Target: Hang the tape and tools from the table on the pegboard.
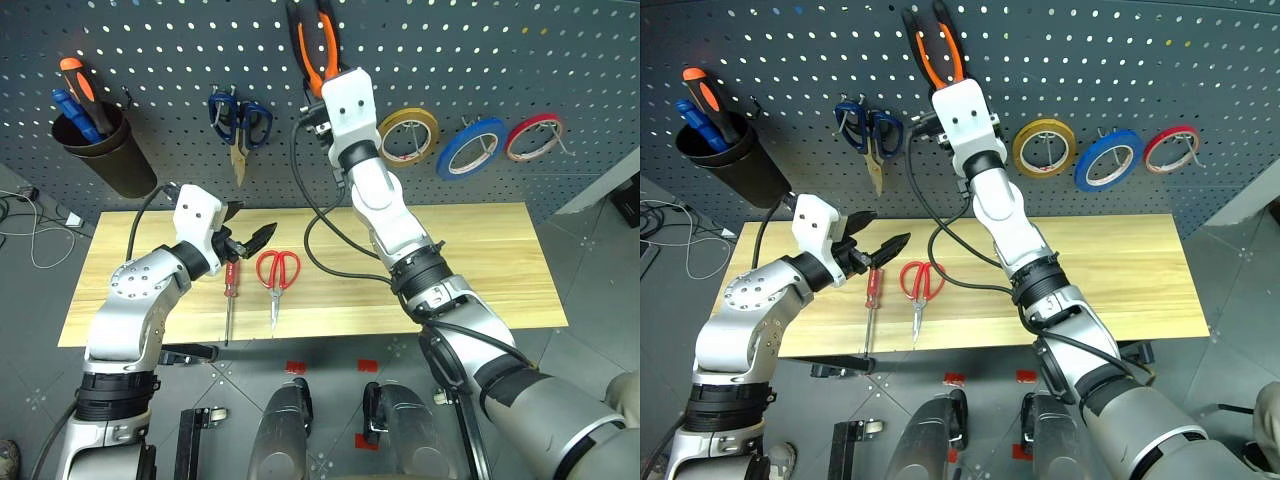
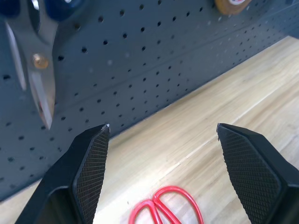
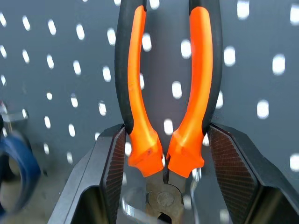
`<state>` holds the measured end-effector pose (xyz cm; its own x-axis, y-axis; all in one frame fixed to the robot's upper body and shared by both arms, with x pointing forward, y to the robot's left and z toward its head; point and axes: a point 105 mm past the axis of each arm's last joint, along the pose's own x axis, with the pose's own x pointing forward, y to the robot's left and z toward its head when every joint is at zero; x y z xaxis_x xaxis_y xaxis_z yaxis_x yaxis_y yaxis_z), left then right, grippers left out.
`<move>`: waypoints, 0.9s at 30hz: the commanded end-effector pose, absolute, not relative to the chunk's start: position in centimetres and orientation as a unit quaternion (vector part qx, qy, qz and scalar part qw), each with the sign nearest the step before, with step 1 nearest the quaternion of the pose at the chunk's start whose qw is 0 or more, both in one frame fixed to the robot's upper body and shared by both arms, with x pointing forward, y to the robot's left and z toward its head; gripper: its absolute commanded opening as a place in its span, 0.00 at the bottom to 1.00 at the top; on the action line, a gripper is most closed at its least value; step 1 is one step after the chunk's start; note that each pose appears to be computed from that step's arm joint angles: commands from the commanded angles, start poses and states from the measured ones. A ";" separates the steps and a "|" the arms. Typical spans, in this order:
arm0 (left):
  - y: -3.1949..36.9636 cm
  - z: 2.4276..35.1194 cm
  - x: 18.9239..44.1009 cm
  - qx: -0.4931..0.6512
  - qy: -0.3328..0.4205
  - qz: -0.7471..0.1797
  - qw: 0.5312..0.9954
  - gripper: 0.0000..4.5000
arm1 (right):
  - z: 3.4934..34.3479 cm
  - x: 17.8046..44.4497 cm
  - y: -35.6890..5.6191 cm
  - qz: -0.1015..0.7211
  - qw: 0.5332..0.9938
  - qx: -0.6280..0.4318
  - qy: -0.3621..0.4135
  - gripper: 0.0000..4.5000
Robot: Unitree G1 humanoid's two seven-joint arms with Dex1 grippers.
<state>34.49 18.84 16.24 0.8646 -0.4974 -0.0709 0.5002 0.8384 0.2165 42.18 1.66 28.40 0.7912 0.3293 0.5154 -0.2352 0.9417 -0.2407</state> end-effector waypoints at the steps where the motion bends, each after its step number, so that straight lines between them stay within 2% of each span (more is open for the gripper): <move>1: 19.4 16.0 34.4 0.118 0.008 -0.239 0.964 0.89 | 30.1 41.3 0.9 0.141 0.940 -0.055 -0.306 0.83; 3: 19.5 15.5 34.2 0.117 0.018 -0.232 0.965 0.98 | 29.9 40.9 0.5 0.144 0.940 -0.053 -0.304 0.98; 6: 20.2 14.1 34.1 0.122 0.049 -0.192 0.973 0.98 | 29.0 39.9 0.1 0.167 0.942 -0.051 -0.285 0.98; 9: 20.9 11.6 33.5 0.124 0.121 -0.137 0.975 0.98 | 26.4 38.1 -0.2 0.224 0.944 -0.058 -0.234 0.98; 14: 19.9 7.8 31.7 0.130 0.217 -0.121 0.960 0.98 | 22.3 34.8 -1.9 0.314 0.937 -0.050 -0.141 0.98; 19: 19.2 4.6 30.9 0.118 0.281 -0.101 0.947 0.98 | 18.8 31.6 -2.2 0.407 0.910 -0.060 -0.055 0.98; 23: 18.6 2.5 30.8 0.096 0.320 -0.080 0.939 0.98 | 17.2 30.0 -1.9 0.447 0.887 -0.113 -0.030 0.98; 27: 17.4 0.7 31.8 0.075 0.348 -0.058 0.933 0.98 | 16.2 27.9 -1.3 0.502 0.855 -0.130 -0.009 0.98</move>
